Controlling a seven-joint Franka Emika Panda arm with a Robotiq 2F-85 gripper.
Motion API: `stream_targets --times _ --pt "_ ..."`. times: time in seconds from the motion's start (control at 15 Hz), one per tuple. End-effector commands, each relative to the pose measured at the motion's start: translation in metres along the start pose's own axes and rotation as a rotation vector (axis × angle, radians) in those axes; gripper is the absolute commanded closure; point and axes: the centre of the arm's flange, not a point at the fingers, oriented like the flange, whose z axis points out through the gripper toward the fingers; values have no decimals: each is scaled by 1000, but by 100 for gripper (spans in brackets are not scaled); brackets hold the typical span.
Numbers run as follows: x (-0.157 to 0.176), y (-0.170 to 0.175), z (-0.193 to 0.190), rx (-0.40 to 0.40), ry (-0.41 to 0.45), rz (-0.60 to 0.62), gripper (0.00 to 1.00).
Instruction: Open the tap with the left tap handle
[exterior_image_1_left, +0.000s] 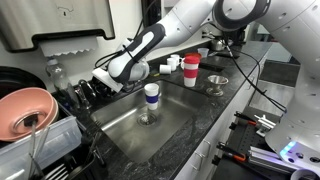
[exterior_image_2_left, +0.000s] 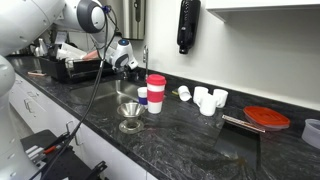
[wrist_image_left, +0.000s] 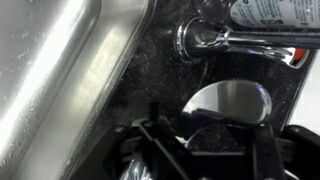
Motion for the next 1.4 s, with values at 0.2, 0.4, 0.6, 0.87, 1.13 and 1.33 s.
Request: stream_targets --times 0.2,0.4,0.6,0.87,1.13,1.33 --pt "10 -6 14 22 -57 -3 82" --pt "15 0 18 5 -71 7 98" --pt "17 1 17 1 -81 22 96" --pt "19 2 16 -3 -93 41 96" --pt "17 4 14 -2 -131 27 96" --pt "16 8 11 0 -175 -1 96"
